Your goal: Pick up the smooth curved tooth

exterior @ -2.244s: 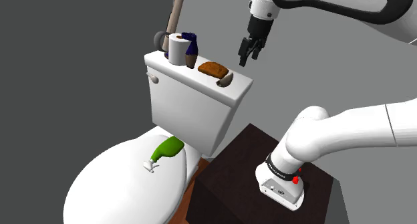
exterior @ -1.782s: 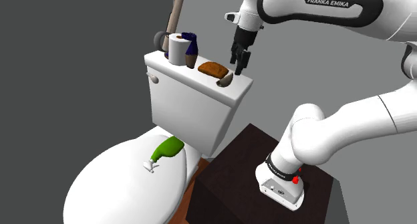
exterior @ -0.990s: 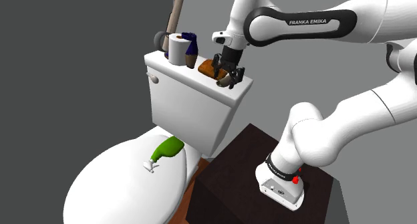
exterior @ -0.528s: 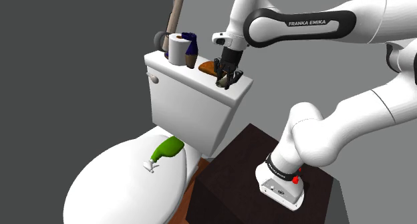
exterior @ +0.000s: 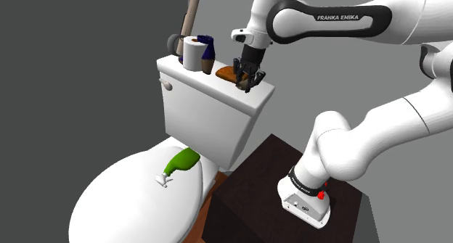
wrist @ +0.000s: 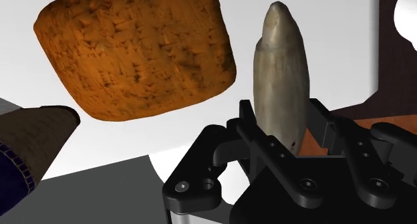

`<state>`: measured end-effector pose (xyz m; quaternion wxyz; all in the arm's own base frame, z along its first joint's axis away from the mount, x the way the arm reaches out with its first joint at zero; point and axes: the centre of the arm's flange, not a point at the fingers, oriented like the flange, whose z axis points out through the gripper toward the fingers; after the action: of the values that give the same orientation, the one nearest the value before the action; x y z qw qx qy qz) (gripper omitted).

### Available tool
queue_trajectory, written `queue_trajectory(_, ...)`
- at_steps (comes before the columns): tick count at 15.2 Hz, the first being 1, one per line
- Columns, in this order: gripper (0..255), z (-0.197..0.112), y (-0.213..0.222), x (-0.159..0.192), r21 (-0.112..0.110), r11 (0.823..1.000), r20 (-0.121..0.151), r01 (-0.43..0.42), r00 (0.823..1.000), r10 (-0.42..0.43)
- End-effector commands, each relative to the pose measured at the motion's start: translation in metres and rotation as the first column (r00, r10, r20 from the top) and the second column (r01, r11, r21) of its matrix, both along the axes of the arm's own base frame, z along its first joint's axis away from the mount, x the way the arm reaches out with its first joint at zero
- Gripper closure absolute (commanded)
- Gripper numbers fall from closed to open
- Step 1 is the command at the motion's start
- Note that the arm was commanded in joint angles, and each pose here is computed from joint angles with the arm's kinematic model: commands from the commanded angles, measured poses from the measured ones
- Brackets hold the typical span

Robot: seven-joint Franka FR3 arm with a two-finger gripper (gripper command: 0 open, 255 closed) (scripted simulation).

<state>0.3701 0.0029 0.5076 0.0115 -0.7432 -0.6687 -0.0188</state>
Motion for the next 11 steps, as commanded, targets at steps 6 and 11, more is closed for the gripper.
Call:
queue_trajectory(6, 255, 0.038, -0.001, 0.000, 0.000, 1.000, 0.000, 0.000, 1.000, 0.000)
queue_trajectory(11, 255, 0.060, -0.001, 0.000, 0.000, 1.000, 0.000, 0.000, 1.000, 0.000)
